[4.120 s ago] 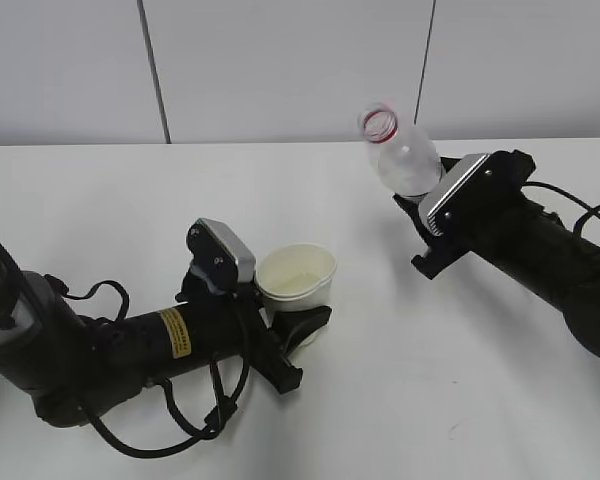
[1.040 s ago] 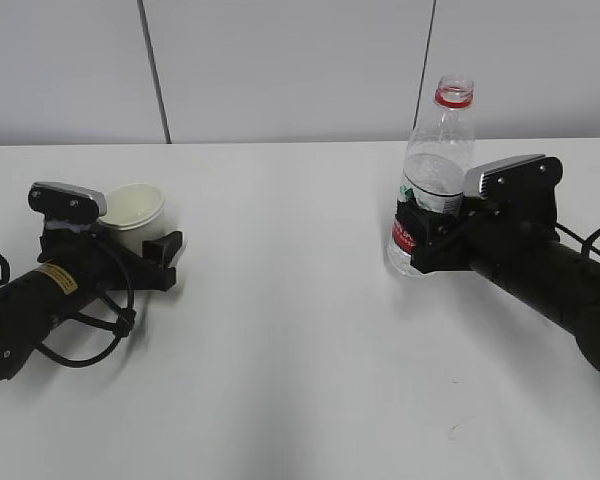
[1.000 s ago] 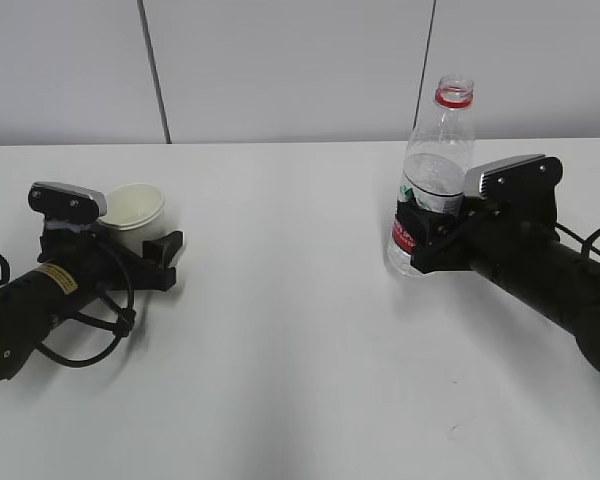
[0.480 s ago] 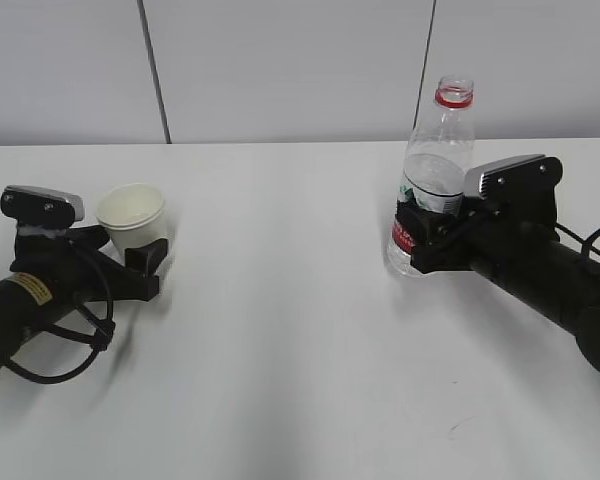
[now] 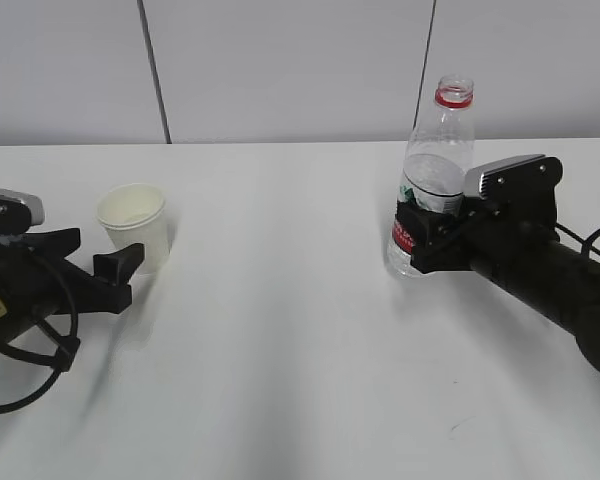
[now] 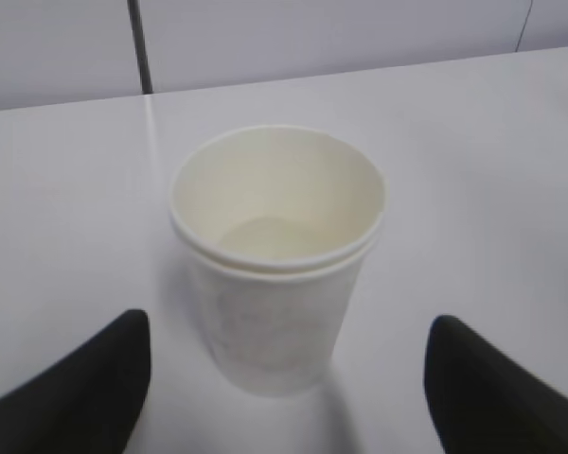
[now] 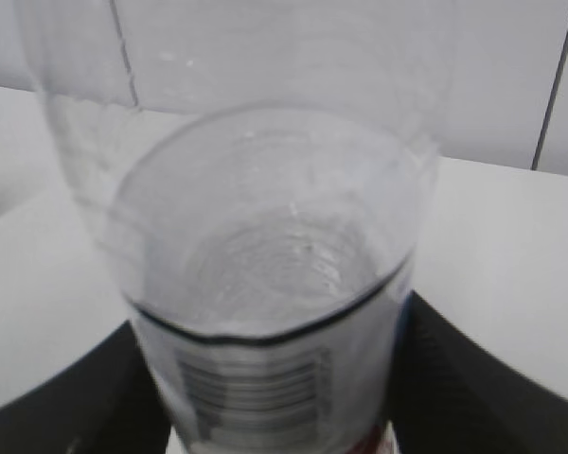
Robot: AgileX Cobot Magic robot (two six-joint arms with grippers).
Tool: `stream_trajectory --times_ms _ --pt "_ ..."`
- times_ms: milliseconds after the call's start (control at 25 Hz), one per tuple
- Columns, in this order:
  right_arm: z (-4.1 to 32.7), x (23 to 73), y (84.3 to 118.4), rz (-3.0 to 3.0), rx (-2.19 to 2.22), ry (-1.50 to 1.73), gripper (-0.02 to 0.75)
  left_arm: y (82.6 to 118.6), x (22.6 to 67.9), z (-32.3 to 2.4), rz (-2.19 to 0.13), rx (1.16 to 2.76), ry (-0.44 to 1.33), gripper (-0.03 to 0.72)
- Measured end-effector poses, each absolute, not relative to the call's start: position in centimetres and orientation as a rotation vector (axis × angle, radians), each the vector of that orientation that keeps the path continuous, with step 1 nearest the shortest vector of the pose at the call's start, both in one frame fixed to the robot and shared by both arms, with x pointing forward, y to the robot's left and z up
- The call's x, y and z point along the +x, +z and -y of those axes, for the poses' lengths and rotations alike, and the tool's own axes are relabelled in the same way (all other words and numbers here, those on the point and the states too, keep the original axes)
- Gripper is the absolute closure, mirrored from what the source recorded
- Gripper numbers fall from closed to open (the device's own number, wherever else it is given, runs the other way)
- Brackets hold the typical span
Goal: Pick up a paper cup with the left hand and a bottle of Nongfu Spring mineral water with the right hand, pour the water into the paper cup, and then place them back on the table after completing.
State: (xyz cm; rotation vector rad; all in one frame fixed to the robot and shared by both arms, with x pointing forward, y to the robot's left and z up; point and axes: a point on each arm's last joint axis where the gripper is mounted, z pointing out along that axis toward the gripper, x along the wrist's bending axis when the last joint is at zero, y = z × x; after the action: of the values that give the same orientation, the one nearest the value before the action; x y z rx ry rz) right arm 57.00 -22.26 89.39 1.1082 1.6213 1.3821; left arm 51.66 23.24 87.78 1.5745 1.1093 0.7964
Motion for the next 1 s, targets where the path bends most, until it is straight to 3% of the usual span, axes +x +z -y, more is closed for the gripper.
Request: stream_trajectory --times_ms 240,280,480,1000 --pt "22.3 57.0 89.2 -1.623 1.113 1.379 0.289 88.8 48.6 -23.9 -1.131 1.582 0.791 0.139" --pt "22.3 57.0 89.0 -1.625 1.122 1.375 0.289 88.9 48.3 -24.0 -1.132 1.582 0.793 0.097" --pt "22.4 57.0 87.4 -1.638 1.152 1.363 0.290 89.3 47.6 -24.1 -1.130 1.581 0.795 0.132" --pt "22.8 57.3 86.8 -1.560 1.188 1.365 0.290 89.3 47.6 -24.1 -1.129 1.580 0.795 0.134"
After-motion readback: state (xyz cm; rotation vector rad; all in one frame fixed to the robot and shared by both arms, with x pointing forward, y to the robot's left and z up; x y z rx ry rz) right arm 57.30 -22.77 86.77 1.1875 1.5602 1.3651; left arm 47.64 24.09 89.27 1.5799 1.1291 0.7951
